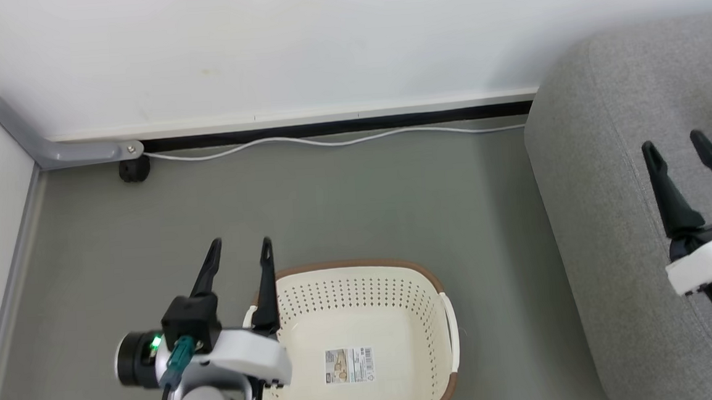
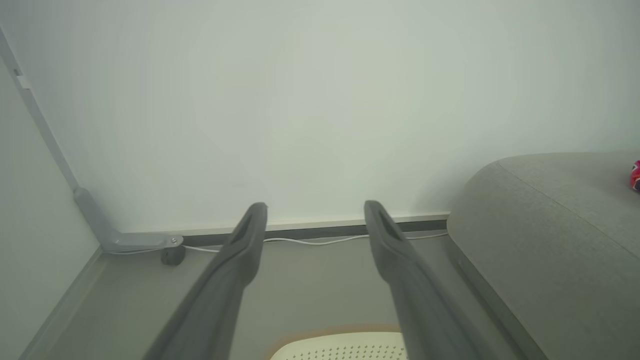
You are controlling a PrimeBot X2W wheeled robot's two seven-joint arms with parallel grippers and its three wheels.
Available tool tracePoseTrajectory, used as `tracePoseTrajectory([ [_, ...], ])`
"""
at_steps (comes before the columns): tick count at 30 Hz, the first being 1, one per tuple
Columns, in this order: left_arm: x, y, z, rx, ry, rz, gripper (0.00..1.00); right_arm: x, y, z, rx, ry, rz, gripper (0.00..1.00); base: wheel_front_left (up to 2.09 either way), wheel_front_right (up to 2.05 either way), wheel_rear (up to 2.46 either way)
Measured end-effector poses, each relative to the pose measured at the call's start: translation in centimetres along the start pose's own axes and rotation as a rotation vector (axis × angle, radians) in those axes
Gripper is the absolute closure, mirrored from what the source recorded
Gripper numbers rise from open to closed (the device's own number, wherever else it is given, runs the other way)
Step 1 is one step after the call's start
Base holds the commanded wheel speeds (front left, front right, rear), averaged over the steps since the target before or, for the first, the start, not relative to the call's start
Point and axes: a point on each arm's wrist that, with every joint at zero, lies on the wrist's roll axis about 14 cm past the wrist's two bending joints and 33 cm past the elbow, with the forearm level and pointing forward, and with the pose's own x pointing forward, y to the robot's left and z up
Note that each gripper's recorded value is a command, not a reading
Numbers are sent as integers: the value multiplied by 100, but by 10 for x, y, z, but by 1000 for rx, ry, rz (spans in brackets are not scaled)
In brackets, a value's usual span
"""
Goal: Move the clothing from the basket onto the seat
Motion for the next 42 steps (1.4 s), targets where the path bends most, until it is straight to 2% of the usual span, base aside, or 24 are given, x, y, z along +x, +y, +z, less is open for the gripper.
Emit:
tracePoseTrajectory([
  [15, -62, 61, -10, 41, 24, 177, 0, -57, 25, -28, 66, 36, -41, 0, 0, 0, 0],
  [25, -80, 69, -13, 32, 31, 196, 0, -77, 36, -44, 62, 76, -40, 0, 0, 0, 0],
  [42, -81, 64, -15, 11, 38, 176, 0, -83, 36, -57, 58, 121, -42, 0, 0, 0, 0],
])
